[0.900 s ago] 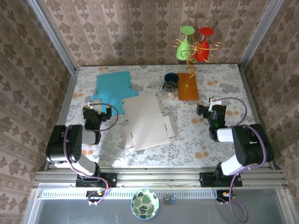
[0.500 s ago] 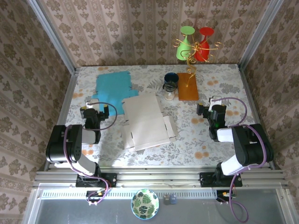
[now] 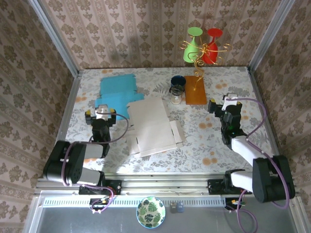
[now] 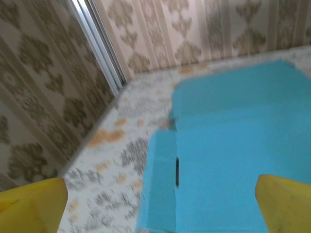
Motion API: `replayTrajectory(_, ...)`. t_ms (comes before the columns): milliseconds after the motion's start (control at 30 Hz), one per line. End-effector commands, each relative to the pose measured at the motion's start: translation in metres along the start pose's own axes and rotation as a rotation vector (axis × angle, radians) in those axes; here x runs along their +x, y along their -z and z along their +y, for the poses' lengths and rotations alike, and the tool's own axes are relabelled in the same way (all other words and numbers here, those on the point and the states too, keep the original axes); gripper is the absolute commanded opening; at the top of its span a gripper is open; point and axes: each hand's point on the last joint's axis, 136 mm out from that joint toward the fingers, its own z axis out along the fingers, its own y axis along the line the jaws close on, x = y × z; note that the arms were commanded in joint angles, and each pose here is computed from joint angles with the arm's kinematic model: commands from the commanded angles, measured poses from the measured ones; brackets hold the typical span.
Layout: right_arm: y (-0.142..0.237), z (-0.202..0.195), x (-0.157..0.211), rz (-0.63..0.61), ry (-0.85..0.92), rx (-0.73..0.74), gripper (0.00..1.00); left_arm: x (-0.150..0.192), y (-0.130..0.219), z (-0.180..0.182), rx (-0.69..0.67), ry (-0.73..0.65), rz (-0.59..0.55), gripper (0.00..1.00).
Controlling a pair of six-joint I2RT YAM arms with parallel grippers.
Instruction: Fold the paper box
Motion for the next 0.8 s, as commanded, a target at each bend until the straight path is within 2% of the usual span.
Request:
replayTrajectory(0,0.026,0.002,-0.065,-0.079,-0.021,0.044,1.00,-0.066,0.004,0.003,-0.051,-0.057,-0.125,1.00)
replayTrajectory(33,0.034,0.004,-0.083,-0.087,-0.050,0.050,1.00,-0.091,0.006,0.005,-0.086,-0.018,-0.163,1.00)
replayTrajectory(67,0.041,0.000,-0.092,-0.054,-0.142,0.083,1.00,-0.106,0.008,0.011,-0.128,0.061,-0.153,1.00)
replayTrajectory(100,0.044,-0.006,-0.087,0.026,-0.244,0.111,1.00,-0.106,0.010,0.013,-0.148,0.135,-0.072,1.00)
replayTrajectory(133,0.048,-0.012,-0.073,0.134,-0.336,0.142,1.00,-0.094,0.017,0.010,-0.120,0.225,0.069,1.00)
replayTrajectory(167,0.055,-0.024,-0.054,0.230,-0.440,0.229,1.00,-0.087,0.021,0.010,-0.079,0.351,0.146,1.00)
replayTrajectory(200,0.063,-0.037,-0.034,0.303,-0.517,0.317,1.00,-0.080,0.019,0.011,-0.042,0.497,0.177,1.00)
replayTrajectory(233,0.067,-0.041,-0.017,0.382,-0.569,0.321,1.00,-0.065,0.014,0.010,0.023,0.650,0.241,1.00)
replayTrajectory(267,0.062,-0.029,-0.013,0.426,-0.594,0.205,1.00,-0.050,0.010,0.011,0.055,0.780,0.306,1.00)
replayTrajectory(300,0.060,-0.020,-0.013,0.442,-0.596,0.143,1.00,-0.035,0.010,0.009,0.054,0.834,0.386,1.00)
replayTrajectory(333,0.064,-0.015,-0.008,0.490,-0.579,0.138,0.98,-0.024,0.011,0.000,0.072,0.816,0.471,1.00)
replayTrajectory(400,0.076,-0.002,0.004,0.594,-0.522,0.134,0.86,-0.009,0.018,-0.027,0.156,0.707,0.614,1.00)
replayTrajectory(533,0.104,0.049,0.035,0.789,-0.388,-0.016,0.68,0.018,0.053,-0.075,0.323,0.487,0.853,0.94)
replayTrajectory(633,0.129,0.090,0.059,0.879,-0.345,-0.155,0.64,0.031,0.079,-0.087,0.390,0.317,0.953,0.83)
replayTrajectory(767,0.149,0.137,0.085,0.989,-0.380,-0.347,0.63,0.040,0.094,-0.095,0.516,0.182,1.019,0.76)
